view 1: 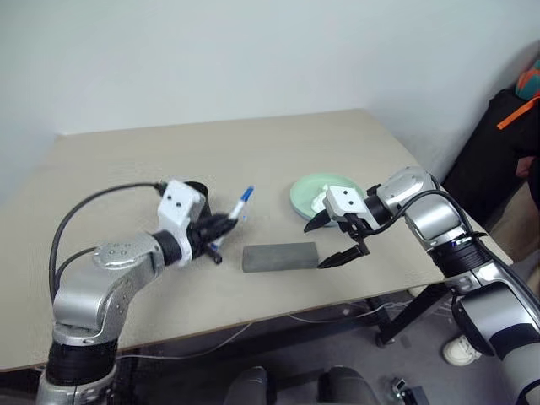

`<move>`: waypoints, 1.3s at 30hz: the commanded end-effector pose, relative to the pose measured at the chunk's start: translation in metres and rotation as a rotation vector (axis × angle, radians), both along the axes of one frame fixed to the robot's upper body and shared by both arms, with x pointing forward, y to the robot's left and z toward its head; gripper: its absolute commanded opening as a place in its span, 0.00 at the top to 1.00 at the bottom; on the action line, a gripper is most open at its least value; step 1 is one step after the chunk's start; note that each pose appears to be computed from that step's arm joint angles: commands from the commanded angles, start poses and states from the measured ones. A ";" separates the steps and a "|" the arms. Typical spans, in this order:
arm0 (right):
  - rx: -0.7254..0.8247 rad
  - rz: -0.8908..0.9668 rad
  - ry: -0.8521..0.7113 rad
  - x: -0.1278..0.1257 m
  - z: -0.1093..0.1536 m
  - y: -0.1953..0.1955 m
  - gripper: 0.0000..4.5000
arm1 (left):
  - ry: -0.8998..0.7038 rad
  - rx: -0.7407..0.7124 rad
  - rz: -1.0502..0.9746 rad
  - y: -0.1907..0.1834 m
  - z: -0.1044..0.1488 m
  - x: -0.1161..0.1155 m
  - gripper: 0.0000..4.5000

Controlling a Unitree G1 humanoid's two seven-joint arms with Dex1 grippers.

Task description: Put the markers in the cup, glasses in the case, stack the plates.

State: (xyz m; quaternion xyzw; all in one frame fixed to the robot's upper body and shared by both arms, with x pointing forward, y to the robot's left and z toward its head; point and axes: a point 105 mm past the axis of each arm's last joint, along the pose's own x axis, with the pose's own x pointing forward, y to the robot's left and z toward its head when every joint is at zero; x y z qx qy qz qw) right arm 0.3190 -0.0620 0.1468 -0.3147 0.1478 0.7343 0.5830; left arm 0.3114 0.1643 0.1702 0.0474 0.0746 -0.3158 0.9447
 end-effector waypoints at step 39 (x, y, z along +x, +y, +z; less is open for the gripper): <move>0.029 0.029 -0.053 0.000 0.016 0.009 0.00 | -0.379 -0.044 0.489 0.073 -0.002 0.064 0.08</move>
